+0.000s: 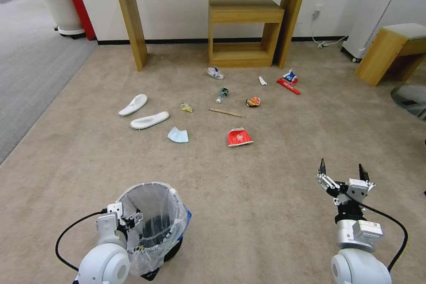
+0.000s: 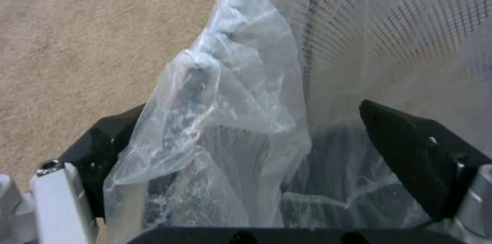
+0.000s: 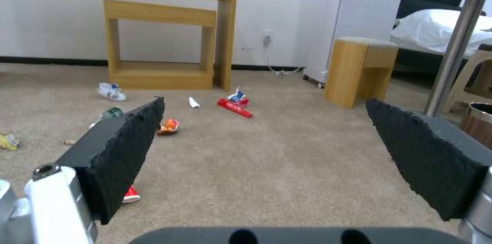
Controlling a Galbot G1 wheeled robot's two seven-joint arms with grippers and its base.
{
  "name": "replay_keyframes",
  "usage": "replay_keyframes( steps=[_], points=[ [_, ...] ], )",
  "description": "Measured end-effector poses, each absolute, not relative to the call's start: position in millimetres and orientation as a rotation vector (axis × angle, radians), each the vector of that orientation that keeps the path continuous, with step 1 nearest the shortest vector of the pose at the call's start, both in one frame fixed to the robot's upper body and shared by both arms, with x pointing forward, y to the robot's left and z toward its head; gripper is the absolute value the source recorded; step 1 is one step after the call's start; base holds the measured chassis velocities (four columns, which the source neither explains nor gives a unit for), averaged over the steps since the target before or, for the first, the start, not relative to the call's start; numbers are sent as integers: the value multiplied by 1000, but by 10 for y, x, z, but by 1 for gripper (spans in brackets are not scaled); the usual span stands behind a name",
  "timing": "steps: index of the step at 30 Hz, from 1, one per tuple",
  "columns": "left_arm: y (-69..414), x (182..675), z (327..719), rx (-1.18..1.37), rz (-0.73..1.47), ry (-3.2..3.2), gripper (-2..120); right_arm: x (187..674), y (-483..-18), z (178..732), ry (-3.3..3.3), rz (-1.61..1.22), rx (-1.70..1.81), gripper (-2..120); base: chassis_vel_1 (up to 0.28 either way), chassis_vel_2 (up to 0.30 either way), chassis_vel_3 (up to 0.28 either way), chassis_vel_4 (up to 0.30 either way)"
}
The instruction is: Pick up the trash bin and place the garbage on the floor into it.
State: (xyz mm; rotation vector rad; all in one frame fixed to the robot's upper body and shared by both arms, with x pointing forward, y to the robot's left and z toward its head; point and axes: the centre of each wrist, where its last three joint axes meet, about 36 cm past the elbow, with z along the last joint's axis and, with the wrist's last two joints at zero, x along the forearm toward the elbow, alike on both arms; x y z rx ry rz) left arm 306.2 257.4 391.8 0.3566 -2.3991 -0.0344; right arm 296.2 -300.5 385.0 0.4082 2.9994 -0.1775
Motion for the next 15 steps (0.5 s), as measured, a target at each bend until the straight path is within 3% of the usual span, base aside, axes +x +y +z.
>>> replay_keyframes(
  steps=[5, 15],
  points=[
    [2574, 3052, 3936, 355, -35, -2402, 91, 2945, -2995, 3871, 2997, -179, 409, 100, 0, 0, 0, 0],
    [2575, 3022, 3959, 351, -36, -2404, 53, 2905, -2971, 3908, 2990, -186, 414, 100, 0, 0, 0, 0]
  ],
)
